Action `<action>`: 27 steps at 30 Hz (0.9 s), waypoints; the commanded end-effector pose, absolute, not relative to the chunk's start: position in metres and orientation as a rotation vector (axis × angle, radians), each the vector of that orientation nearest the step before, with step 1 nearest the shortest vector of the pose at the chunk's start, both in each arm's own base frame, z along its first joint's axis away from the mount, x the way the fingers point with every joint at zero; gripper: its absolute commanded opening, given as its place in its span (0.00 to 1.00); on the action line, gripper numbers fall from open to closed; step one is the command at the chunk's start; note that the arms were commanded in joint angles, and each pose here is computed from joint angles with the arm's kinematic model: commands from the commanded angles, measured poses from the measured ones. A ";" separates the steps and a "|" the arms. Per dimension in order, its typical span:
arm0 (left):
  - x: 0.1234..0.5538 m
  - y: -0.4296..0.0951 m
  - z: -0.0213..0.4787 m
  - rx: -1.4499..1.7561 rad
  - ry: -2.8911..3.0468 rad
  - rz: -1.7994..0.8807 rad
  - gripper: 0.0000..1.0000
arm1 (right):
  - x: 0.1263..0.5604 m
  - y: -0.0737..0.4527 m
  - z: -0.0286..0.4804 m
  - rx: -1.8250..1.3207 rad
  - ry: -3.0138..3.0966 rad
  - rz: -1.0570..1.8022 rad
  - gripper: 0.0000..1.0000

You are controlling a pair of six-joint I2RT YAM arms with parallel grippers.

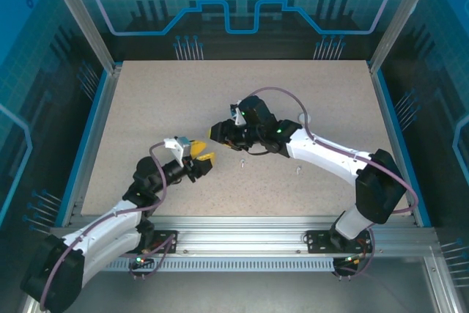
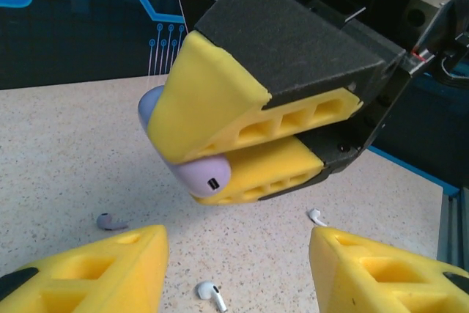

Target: Insert the wireless bluetooth earbuds into the charging case

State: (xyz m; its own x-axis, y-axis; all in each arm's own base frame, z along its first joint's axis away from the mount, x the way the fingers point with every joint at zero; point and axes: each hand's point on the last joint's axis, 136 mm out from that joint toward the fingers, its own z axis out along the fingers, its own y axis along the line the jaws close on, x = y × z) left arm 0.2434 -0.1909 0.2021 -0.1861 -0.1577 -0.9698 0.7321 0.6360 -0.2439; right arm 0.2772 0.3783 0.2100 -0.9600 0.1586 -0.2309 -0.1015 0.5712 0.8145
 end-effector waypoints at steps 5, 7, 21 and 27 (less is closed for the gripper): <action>0.253 -0.189 0.232 0.421 1.457 -0.860 0.56 | 0.266 0.390 0.225 0.000 2.481 1.428 0.35; 0.256 -0.186 0.236 0.391 1.445 -0.856 0.56 | 0.264 0.390 0.225 0.000 2.484 1.431 0.35; 0.266 -0.183 0.239 0.329 1.452 -0.844 0.50 | 0.257 0.400 0.229 -0.001 2.463 1.480 0.35; 0.267 -0.183 0.244 0.326 1.438 -0.838 0.47 | 0.253 0.404 0.228 0.005 2.466 1.499 0.35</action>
